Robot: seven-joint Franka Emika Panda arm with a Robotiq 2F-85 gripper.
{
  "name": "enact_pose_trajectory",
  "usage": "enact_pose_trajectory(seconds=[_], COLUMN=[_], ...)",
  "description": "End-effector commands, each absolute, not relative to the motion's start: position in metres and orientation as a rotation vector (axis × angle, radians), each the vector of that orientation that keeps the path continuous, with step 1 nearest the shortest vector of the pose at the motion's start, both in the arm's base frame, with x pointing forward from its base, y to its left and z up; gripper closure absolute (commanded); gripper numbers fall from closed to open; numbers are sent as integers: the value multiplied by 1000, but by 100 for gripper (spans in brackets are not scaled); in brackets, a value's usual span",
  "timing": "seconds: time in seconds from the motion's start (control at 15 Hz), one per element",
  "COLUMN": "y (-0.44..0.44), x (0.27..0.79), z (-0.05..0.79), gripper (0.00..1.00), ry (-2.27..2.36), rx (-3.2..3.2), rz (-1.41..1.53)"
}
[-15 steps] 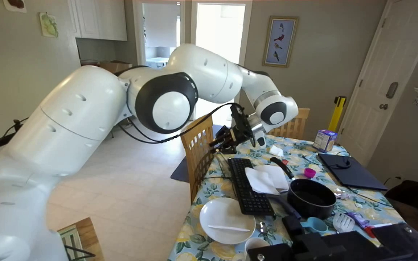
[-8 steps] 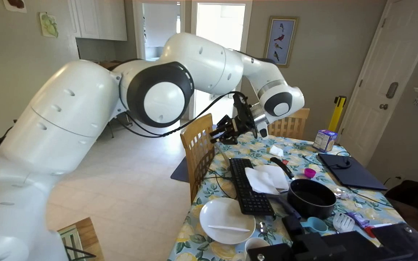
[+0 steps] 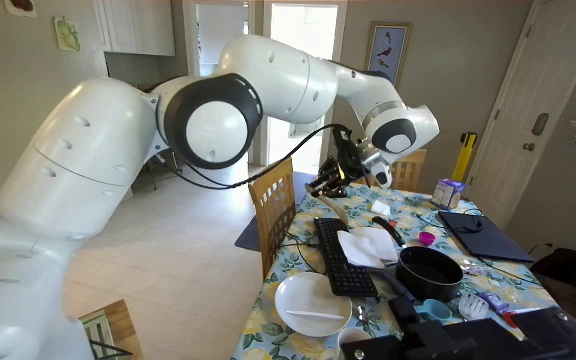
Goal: Put the wooden spoon in the pot
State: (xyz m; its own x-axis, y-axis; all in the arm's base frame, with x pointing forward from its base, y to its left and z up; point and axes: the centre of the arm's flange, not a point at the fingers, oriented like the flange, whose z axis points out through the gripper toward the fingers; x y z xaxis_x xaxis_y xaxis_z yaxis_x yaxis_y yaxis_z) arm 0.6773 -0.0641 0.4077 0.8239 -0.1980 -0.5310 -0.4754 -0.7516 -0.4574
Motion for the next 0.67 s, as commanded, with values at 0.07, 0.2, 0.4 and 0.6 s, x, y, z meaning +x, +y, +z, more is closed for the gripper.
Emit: enact_pose_trajectory(seconds=[0.07,0.2,0.4,0.6], y=[-86,-101,-129,-155], x=[686,688,685,683], z=[400,398,397,393], gripper=[92,92,92,92], ry=[650,731,863,989], rx=[-2441,-2468,-2459,-2436], rz=[439,375,284,204])
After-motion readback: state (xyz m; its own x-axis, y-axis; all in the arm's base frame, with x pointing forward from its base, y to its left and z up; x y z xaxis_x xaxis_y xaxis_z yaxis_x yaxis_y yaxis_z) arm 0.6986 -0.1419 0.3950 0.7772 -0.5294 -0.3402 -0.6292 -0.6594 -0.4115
